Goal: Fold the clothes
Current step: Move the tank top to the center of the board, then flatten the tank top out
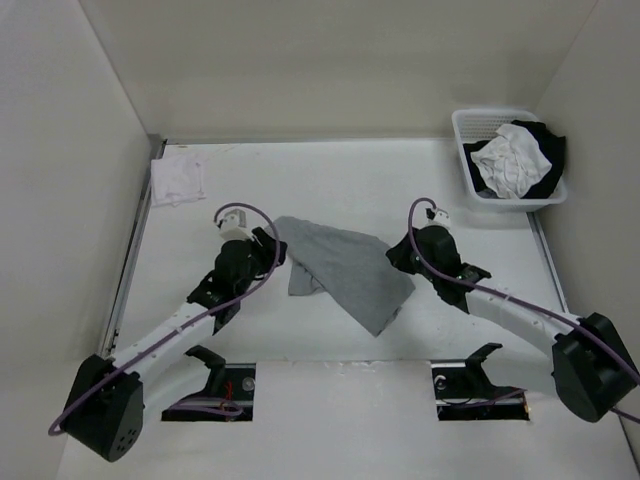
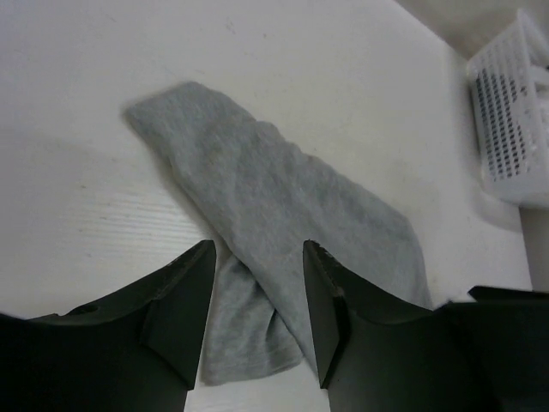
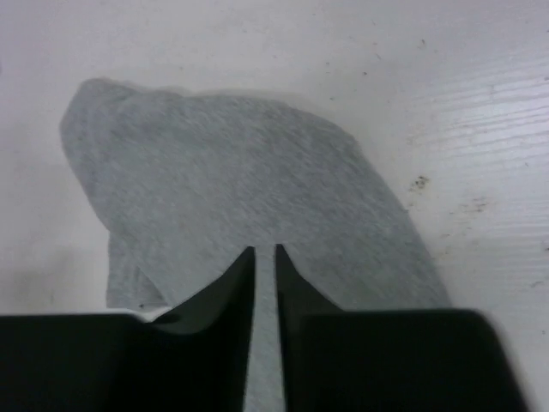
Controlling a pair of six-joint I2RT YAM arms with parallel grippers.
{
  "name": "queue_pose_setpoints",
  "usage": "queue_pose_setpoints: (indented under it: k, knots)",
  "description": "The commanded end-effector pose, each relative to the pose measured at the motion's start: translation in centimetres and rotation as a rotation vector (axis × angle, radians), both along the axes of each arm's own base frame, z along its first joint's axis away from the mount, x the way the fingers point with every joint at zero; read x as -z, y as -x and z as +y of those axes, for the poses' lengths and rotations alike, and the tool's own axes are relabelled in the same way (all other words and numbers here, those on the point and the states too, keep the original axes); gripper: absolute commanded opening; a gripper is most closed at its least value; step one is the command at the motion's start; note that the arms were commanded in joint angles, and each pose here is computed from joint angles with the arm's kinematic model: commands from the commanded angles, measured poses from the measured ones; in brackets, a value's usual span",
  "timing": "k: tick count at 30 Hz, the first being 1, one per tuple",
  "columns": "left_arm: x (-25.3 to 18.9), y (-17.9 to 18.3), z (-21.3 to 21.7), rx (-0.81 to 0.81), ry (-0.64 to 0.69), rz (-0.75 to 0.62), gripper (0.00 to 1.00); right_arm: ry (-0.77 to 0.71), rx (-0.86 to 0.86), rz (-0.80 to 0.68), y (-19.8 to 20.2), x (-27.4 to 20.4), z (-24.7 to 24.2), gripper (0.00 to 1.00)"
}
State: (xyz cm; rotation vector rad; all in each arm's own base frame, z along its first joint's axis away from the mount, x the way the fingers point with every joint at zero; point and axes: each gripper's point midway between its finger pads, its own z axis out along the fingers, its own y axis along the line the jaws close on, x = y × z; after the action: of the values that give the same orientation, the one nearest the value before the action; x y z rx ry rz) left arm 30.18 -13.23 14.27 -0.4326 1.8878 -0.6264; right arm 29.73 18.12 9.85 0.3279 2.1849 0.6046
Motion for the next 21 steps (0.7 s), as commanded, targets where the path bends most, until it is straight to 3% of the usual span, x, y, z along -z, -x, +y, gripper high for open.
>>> queue_pose_setpoints:
  k: [1,3,7,13,17,21]
  knots:
    - [2.6,1.4,-3.3,0.117,-0.086,0.060,0.43,-0.054,0.062,-0.076,-0.2,-2.6,0.5,0.12]
    - [4.4,2.1,-5.2,0.175,-0.132,0.104,0.43,0.006,0.113,-0.007,1.7,-0.1,-0.7,0.09]
    - [5.7,2.2,-7.3,0.211,-0.163,0.122,0.43,0.071,0.149,0.063,4.2,2.5,-1.8,0.30]
    - [5.0,-0.4,-7.6,0.154,-0.139,0.093,0.42,0.155,-0.062,0.159,9.7,3.7,1.7,0.39]
    - [4.9,-2.2,-7.0,0.093,-0.113,0.089,0.42,0.260,-0.195,0.227,14.1,4.5,2.6,0.52]
    - [6.2,-4.2,-5.6,0.024,-0.139,0.134,0.42,0.292,-0.267,0.257,16.1,4.7,3.3,0.58]
